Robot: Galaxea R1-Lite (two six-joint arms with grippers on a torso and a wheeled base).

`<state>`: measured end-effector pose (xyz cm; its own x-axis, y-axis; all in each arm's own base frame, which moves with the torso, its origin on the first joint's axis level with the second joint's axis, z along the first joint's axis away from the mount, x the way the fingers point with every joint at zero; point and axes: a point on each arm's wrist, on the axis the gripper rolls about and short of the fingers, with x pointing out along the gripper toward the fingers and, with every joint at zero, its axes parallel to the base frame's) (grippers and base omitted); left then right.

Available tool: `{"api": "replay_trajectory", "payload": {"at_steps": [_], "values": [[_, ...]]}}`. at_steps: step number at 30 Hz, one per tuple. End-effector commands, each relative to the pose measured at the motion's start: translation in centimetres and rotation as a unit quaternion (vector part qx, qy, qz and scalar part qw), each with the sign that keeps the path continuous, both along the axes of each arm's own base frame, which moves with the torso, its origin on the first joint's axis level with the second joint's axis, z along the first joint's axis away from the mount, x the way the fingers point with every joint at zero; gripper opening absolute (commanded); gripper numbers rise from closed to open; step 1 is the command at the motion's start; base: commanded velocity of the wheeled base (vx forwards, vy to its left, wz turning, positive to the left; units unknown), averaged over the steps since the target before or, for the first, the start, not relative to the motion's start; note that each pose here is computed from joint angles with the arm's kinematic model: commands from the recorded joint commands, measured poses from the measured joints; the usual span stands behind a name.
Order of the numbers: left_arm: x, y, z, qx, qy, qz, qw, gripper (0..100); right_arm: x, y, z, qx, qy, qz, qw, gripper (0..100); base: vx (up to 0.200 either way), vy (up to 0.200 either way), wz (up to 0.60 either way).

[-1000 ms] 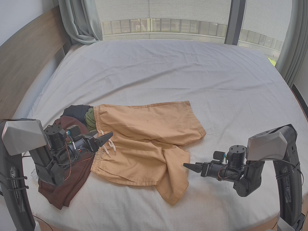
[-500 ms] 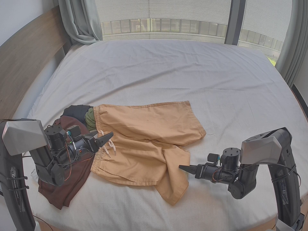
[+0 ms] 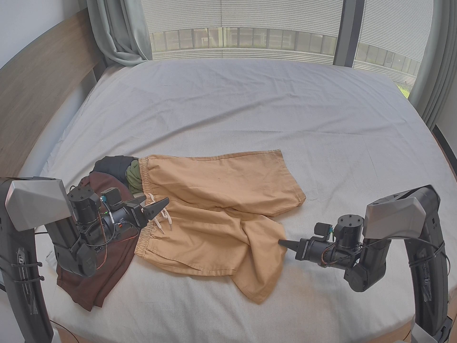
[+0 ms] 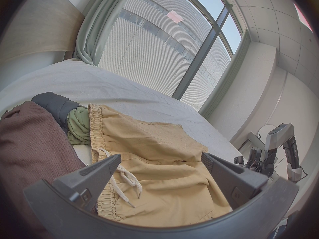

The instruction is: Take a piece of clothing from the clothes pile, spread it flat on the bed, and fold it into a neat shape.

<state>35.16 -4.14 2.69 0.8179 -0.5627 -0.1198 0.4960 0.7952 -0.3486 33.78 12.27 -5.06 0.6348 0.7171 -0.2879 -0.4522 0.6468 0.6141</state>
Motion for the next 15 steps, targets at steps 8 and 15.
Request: {"api": "replay_trajectory", "payload": {"at_steps": [8, 15], "values": [[0.03, 0.05, -0.33, 0.0, 0.005, 0.001, 1.0, 100, -0.22, -0.73, 0.84, -0.033, -0.039, 0.005, 0.9987, 0, 0.0, 0.0, 0.0], [0.0, 0.06, -0.36, 0.001, 0.005, 0.001, 1.0, 100, -0.38, -0.61, 0.94, -0.037, -0.043, 0.009, 0.9984, 0, 0.0, 0.0, 0.0]]}}
